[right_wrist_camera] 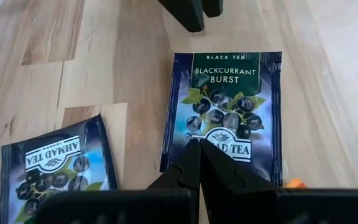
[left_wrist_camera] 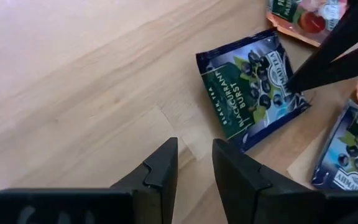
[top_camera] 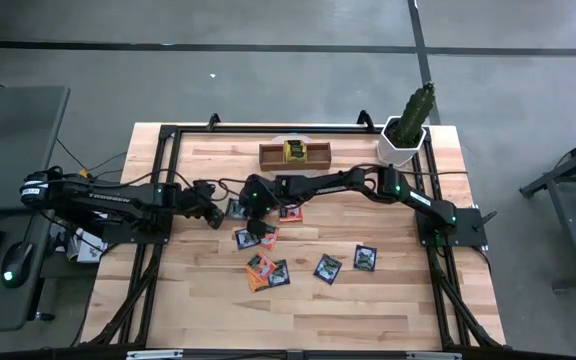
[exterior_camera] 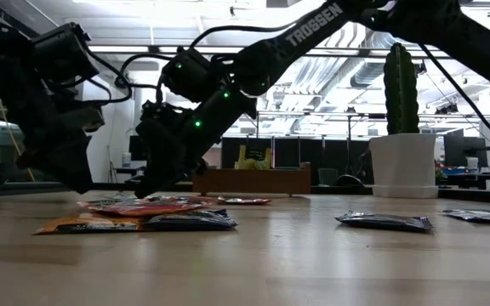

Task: Pick & Place Tea
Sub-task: Put the purple tea bag in the left compartment of the organizer

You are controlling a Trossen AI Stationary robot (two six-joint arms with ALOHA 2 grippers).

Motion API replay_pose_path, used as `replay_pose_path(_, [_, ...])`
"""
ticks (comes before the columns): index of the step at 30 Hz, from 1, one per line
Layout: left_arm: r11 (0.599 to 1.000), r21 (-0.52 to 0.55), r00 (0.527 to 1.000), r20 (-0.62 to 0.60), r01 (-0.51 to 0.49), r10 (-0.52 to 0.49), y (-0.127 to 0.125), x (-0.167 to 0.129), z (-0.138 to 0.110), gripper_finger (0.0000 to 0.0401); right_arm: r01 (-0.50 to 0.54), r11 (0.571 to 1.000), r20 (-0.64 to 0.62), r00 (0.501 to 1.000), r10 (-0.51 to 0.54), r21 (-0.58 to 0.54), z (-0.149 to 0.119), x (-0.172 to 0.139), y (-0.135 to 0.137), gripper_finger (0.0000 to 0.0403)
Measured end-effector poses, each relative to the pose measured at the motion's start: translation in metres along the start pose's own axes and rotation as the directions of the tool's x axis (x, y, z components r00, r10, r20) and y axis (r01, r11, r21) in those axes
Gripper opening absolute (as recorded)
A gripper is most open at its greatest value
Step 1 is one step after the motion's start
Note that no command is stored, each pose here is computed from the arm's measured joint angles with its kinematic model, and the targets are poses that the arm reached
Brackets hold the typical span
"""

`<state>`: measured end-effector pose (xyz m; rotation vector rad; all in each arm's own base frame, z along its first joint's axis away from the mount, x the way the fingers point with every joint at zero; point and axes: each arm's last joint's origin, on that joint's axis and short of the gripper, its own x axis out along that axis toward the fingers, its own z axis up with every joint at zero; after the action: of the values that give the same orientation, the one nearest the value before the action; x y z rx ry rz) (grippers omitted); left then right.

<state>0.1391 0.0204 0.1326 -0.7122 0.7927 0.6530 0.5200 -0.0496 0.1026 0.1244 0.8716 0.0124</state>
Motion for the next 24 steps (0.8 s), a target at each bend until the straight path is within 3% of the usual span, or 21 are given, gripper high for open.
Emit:
replay_pose_path(6, [0.996,-0.03,0.996,0.003,0.086,-0.086,0.0,0.005,-0.004,0.0138,-0.008,1.0,-0.003,1.0,0.008,-0.01,-0.001,0.001,0.007,0.0])
replay_pose_path(13, [0.947,-0.295,0.991,0.002,0.128,-0.133,0.016,0.021,-0.024,0.0197,-0.018,1.0,-0.003,1.0,0.018,-0.02,-0.001,0.002,0.016,0.0])
replay_pose_path(24, [0.931,-0.294,0.974,-0.005,0.217,-0.228,0.015,0.023,-0.026,0.0187,-0.023,0.999,0.003,1.0,0.023,-0.031,-0.001,0.003,0.023,0.0])
